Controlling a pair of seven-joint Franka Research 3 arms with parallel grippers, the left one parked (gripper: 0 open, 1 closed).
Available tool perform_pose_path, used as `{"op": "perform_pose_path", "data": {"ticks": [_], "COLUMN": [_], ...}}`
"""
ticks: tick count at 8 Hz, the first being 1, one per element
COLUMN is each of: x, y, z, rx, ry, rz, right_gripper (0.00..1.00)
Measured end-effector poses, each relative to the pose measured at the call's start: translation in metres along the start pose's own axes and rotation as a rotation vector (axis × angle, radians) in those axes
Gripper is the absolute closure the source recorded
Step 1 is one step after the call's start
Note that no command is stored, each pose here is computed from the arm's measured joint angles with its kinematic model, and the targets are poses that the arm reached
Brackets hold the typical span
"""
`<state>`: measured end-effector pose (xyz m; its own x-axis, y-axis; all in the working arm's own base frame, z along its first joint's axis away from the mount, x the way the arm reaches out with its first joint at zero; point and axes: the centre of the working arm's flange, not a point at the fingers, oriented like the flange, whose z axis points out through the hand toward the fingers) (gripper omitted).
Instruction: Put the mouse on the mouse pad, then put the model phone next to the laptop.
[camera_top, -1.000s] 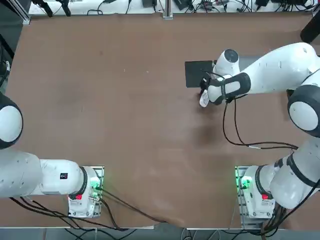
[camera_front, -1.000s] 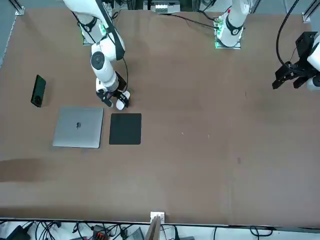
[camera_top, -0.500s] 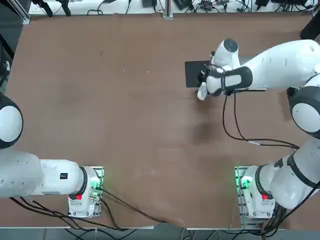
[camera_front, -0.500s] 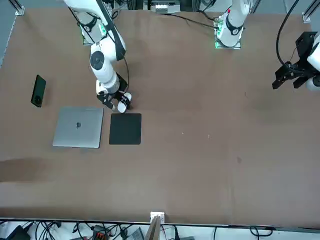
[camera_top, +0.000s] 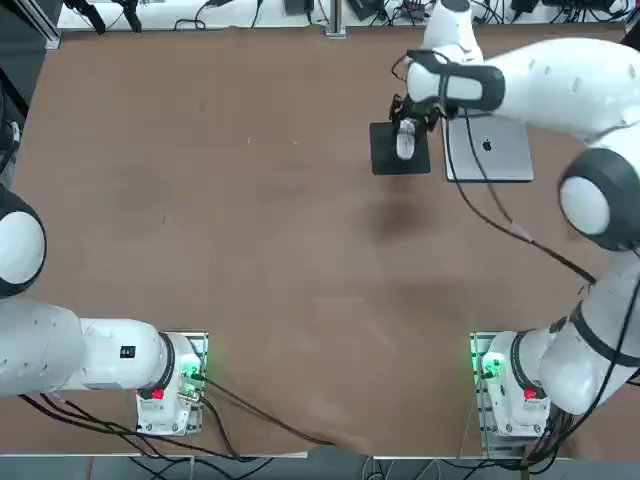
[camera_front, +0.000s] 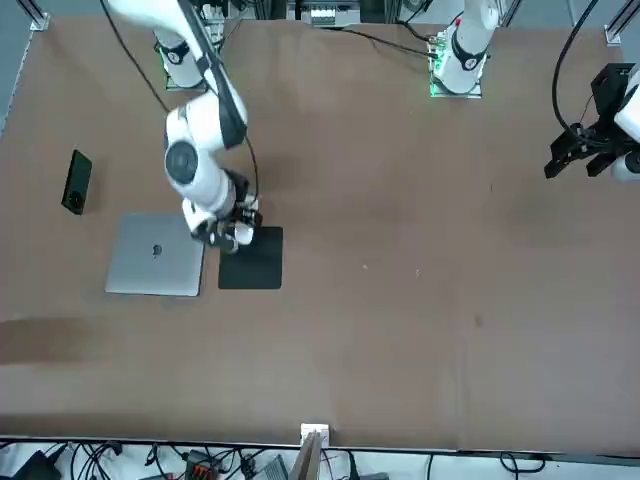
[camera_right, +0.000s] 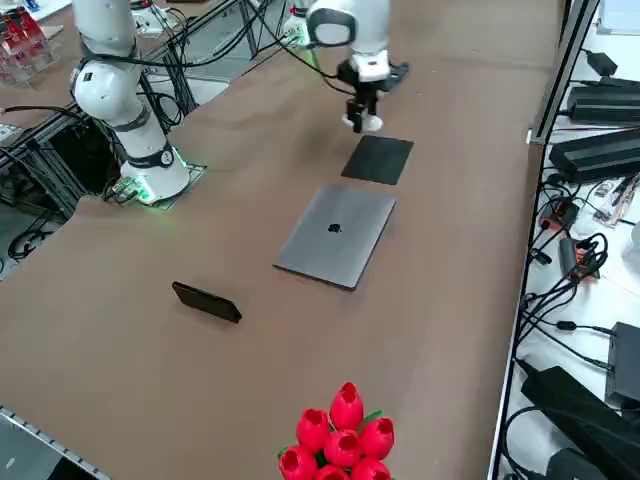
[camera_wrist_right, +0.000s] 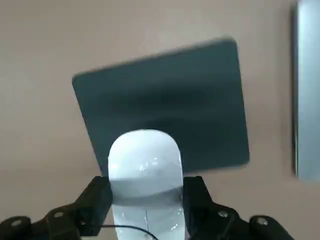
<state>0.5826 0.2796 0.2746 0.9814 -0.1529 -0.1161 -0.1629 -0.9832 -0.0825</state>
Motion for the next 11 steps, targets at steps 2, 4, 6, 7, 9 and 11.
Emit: {"op": "perform_pose_path", "data": {"ticks": [2,4,6,7,9,11], "x": [0.045,0.059,0.062,0.062,0.062,0.066], "y": [-0.002,-0.002,-0.007,-0.008,-0.008,-0.003], "z": [0.05,0.08,0.071,0.071,0.067,0.028], "rx": [-0.037,-0.059,-0.053,-0.053,-0.054,-0.049], "ry": [-0.006,-0.023,-0.013,-0.013,-0.018,-0.025], "rz": [-0.084,-0.118,-0.124,-0.125,-0.125,-0.111], "right_gripper": [0.21,0.21,0.04,0.0,0.0,0.0]}}
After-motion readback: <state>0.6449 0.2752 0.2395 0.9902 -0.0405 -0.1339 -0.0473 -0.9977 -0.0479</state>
